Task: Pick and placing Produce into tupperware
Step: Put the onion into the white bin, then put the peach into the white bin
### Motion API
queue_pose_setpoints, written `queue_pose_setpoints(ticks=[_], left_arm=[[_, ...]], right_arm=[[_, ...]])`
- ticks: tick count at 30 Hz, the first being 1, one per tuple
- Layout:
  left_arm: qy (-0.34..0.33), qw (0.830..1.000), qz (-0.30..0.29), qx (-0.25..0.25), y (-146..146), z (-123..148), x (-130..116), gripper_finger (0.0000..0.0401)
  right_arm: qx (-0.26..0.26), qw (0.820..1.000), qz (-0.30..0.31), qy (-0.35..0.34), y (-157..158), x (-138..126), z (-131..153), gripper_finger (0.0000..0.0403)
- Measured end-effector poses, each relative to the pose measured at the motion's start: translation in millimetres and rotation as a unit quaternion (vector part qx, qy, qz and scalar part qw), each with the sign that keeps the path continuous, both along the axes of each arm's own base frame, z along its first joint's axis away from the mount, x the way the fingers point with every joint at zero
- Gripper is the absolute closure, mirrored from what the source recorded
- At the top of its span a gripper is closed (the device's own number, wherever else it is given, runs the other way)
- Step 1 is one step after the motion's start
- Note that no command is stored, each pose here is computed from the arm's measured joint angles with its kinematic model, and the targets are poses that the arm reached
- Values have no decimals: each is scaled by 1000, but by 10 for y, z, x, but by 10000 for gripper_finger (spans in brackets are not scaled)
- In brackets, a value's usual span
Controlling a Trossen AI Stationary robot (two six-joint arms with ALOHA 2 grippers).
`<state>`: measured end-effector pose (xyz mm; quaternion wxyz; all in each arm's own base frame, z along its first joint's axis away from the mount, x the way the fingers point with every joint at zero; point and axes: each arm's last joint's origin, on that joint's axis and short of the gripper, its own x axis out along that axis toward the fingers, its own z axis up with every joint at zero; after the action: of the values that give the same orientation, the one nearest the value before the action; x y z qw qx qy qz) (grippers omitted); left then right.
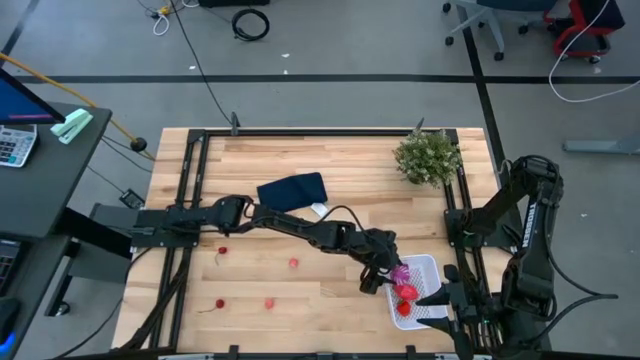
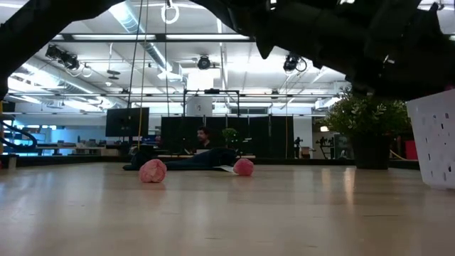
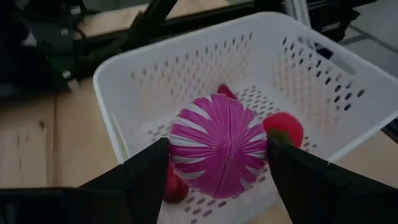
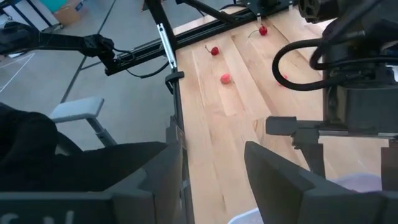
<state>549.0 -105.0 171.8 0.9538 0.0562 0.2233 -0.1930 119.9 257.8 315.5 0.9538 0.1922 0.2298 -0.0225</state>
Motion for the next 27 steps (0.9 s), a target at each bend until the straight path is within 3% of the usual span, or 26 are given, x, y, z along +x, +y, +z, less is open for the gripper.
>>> queue_pose_setpoints(ticks=[6, 19, 23, 27], left_arm=[[-11, 999, 20, 35, -8, 0, 2, 131], [-37, 999, 22, 28, -21, 47, 23, 71], [-50, 998, 21, 25, -32, 221, -9, 68], [-64, 997, 22, 25, -13, 592, -104, 77]], right_arm=[[0, 1000, 0, 0, 0, 0, -1, 220], [5, 1000, -10, -7, -3, 3, 3, 220], [5, 1000, -10, -7, -2, 3, 2, 220], [2, 1000, -10, -6, 16, 10, -19, 220]])
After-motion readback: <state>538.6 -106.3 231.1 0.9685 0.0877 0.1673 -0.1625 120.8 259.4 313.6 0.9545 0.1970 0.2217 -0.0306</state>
